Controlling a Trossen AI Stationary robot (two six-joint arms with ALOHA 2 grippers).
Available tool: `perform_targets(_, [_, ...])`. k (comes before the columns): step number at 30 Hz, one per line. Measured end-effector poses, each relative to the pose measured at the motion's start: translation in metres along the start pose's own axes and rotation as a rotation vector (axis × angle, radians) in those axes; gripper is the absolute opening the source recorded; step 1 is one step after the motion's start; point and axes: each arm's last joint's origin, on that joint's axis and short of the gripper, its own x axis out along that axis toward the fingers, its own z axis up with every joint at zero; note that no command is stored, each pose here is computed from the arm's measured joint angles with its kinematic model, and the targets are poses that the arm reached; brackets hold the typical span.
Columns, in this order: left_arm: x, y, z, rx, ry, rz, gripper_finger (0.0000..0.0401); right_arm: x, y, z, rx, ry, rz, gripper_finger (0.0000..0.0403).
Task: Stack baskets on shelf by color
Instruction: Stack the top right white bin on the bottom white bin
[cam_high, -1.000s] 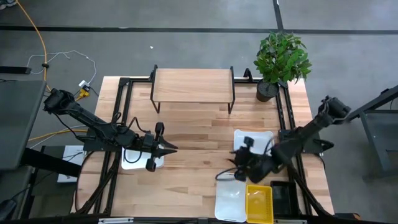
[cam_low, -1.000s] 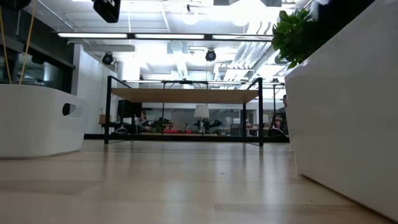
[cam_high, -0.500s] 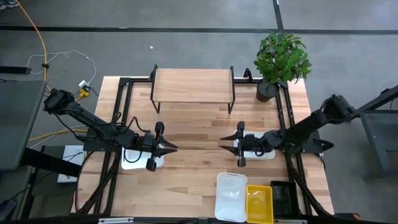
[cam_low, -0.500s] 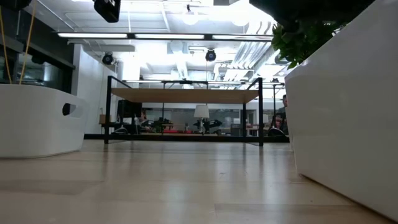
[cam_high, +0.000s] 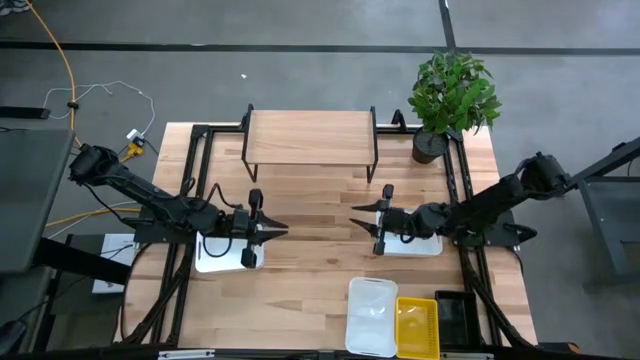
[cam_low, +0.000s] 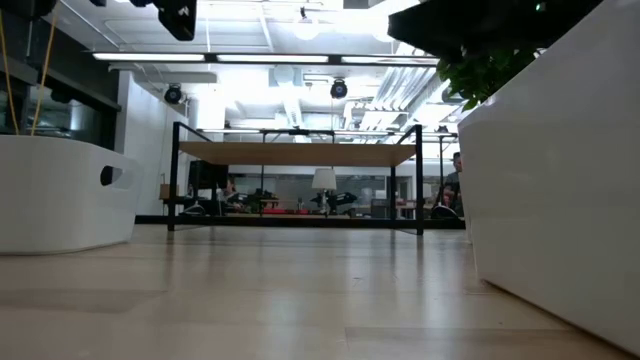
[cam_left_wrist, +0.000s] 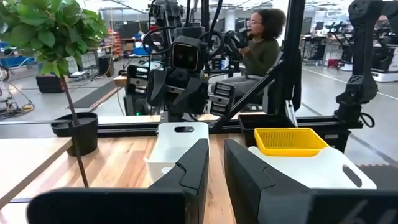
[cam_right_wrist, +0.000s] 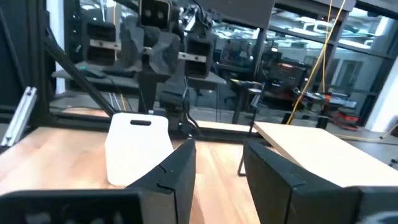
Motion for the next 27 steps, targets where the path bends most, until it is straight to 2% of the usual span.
perform_targets(3, [0.0, 0.001, 0.0, 0.0, 0.003, 0.004, 0.0042, 0.002, -0.004, -0.004, 0.009, 0.025, 0.015, 0.0122])
perform_targets(8, [0.004, -0.001, -0.005, -0.018, 0.023, -0.05, 0.0042, 0.004, -0.006, -0.005, 0.061, 0.018, 0.071, 0.0122])
perform_targets(13, [0.007, -0.003, -0.007, -0.021, 0.016, -0.041, 0.0042, 0.003, -0.002, -0.006, 0.114, 0.036, 0.142, 0.0122])
perform_targets(27, [0.012, -0.004, -0.013, 0.011, 0.028, -0.016, 0.0042, 0.001, 0.003, -0.008, 0.09, 0.049, 0.192, 0.0122])
